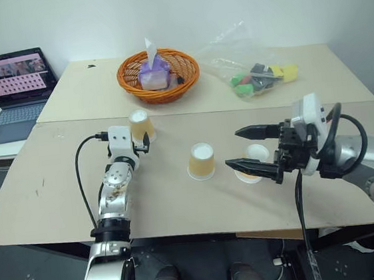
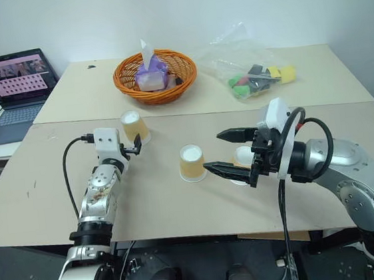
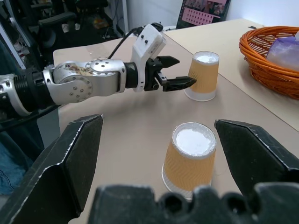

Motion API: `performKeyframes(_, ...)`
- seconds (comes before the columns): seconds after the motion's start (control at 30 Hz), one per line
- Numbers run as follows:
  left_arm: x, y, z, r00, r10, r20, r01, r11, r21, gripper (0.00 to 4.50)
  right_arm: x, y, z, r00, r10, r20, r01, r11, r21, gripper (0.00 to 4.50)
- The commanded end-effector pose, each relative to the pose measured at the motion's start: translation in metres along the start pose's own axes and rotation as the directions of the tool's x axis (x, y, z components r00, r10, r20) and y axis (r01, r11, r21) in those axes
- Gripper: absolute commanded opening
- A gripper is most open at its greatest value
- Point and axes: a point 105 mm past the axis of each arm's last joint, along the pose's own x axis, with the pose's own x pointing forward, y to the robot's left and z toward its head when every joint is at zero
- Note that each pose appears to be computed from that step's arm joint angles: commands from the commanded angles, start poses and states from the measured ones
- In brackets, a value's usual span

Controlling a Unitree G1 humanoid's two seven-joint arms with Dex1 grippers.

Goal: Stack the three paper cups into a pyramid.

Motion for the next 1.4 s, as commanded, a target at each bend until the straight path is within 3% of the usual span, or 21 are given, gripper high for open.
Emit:
performKeyframes(0.03, 0.012, -0.006, 0.020, 0.997, -0.037, 0.072, 0.038, 0.999, -0.021, 4.49, -0.004, 0.004, 0.015, 0.999, -0.007, 0.046, 0.010, 0.998, -0.056, 4.50)
performKeyframes(0.73, 0.046, 0.000, 0.042, 0.995, -0.071, 0.072, 0.074, 0.997, -0.030, 4.49, -0.005, 0.002, 0.012, 0.999, -0.031, 0.040, 0.033, 0.998, -0.060, 4.50)
performKeyframes(0.83, 0.046, 0.000, 0.042, 0.994, -0.071, 0.079, 0.073, 0.997, -0.023, 3.71, -0.005, 0.003, 0.011, 0.999, -0.030, 0.039, 0.033, 0.998, -0.058, 4.50)
performKeyframes(0.93, 0.045, -0.001, 0.041, 0.993, -0.078, 0.084, 0.079, 0.997, -0.014, 2.62, -0.005, 0.003, 0.011, 0.999, -0.029, 0.040, 0.031, 0.998, -0.055, 4.50)
performKeyframes(1.13, 0.039, 0.014, 0.055, 0.982, -0.086, 0.166, 0.093, 0.995, -0.034, 2.56, -0.004, 0.004, 0.007, 0.999, -0.031, 0.027, 0.032, 0.998, -0.048, 4.50)
performKeyframes(1.2, 0.028, 0.011, 0.073, 0.942, -0.201, 0.270, 0.220, 0.974, -0.043, 2.56, -0.004, 0.005, 0.005, 0.999, -0.033, 0.022, 0.033, 0.999, -0.040, 4.50)
performKeyframes(1.27, 0.004, 0.006, 0.089, 0.848, -0.397, 0.351, 0.434, 0.900, -0.030, 2.56, -0.005, 0.005, 0.000, 0.999, -0.045, 0.005, 0.045, 0.999, -0.029, 4.50)
performKeyframes(1.4, -0.046, 0.009, 0.088, 0.673, -0.699, 0.240, 0.717, 0.696, 0.016, 2.56, -0.009, 0.003, -0.011, 0.997, -0.076, -0.032, 0.076, 0.997, -0.008, 4.50)
